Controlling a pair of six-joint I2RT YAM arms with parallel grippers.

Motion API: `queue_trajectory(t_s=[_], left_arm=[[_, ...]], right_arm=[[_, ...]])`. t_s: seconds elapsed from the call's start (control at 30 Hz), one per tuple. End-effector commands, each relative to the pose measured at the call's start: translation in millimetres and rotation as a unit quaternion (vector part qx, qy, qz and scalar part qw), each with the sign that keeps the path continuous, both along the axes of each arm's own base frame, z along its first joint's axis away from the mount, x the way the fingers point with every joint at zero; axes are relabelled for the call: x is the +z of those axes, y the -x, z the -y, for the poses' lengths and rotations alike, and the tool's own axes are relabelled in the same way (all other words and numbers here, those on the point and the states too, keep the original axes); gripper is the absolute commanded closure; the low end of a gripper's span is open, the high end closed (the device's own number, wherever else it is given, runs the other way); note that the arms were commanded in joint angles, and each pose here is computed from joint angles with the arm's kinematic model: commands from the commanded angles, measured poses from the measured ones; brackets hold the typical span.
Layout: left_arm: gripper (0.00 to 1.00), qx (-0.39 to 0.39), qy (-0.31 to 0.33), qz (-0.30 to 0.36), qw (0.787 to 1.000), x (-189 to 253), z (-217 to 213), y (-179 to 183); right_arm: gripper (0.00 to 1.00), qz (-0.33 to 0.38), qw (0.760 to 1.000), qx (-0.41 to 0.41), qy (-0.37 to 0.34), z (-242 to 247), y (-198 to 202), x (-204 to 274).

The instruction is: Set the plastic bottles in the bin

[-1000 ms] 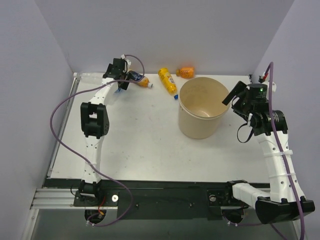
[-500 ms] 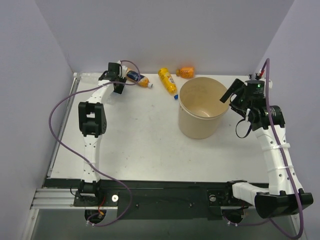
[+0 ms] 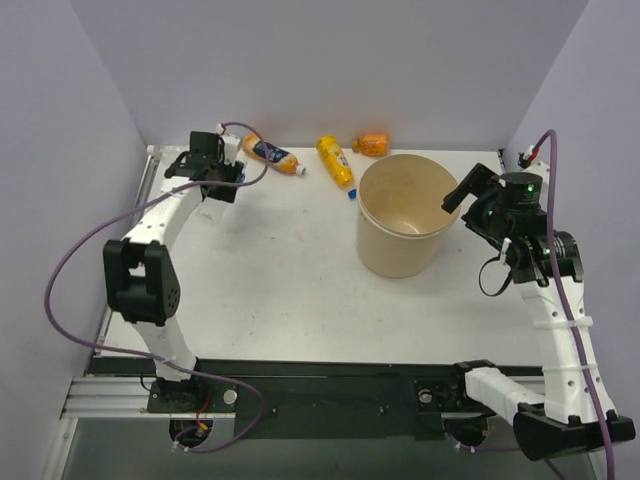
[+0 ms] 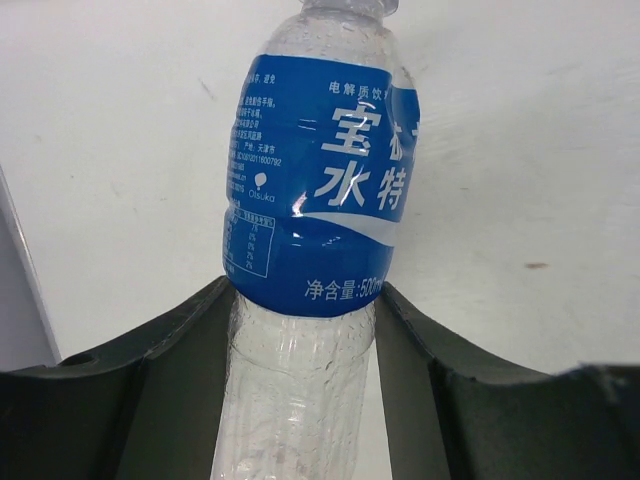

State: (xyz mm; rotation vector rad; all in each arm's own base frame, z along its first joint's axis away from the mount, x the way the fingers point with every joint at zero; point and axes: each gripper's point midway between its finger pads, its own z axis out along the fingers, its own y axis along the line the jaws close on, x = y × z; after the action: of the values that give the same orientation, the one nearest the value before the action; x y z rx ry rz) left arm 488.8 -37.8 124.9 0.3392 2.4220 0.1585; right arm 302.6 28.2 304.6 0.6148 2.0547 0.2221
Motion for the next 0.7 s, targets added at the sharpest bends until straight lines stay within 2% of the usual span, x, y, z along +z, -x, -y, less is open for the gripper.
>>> queue_trajectory(t_s=[0.0, 0.07, 0.17, 0.23, 0.3, 0.37, 0.47, 0.53, 0.67], left_arm=[[0.47, -0.098, 0.159, 0.132, 0.974, 144.7, 73.9, 43.1], [0.47, -0.143, 0.219, 0.175, 0.949, 189.3, 109.0, 65.2], [0.47, -0.206, 0.288, 0.214, 0.910, 232.6, 162.8, 95.3], [0.47, -0.253, 0.345, 0.242, 0.871, 262.9, 194.5, 113.8], [0.47, -0.293, 0.410, 0.275, 0.819, 294.3, 227.8, 124.7], [0.47, -0.338, 0.449, 0.291, 0.774, 308.1, 259.8, 136.3], [0.46, -0.384, 0.465, 0.286, 0.745, 302.0, 308.0, 149.6], [0.45, -0.391, 0.471, 0.301, 0.731, 297.3, 329.1, 143.2], [0.45, -0.407, 0.525, 0.309, 0.681, 300.1, 362.4, 132.4]], right_arm=[[0.03, 0.027, 0.999, -0.020, 0.022, 13.4, 22.3, 14.2], [0.03, 0.037, 0.998, -0.031, 0.031, 20.2, 30.4, 20.1], [0.03, 0.054, 0.996, -0.051, 0.043, 30.8, 44.5, 29.7], [0.03, 0.067, 0.995, -0.062, 0.045, 35.5, 51.7, 35.7], [0.03, 0.080, 0.993, -0.071, 0.045, 39.1, 58.3, 41.3], [0.04, 0.091, 0.991, -0.081, 0.047, 43.5, 63.5, 46.1], [0.04, 0.101, 0.990, -0.088, 0.049, 47.0, 69.6, 51.7], [0.04, 0.101, 0.990, -0.089, 0.051, 47.9, 72.2, 52.5], [0.04, 0.094, 0.991, -0.081, 0.051, 46.0, 76.3, 51.2]])
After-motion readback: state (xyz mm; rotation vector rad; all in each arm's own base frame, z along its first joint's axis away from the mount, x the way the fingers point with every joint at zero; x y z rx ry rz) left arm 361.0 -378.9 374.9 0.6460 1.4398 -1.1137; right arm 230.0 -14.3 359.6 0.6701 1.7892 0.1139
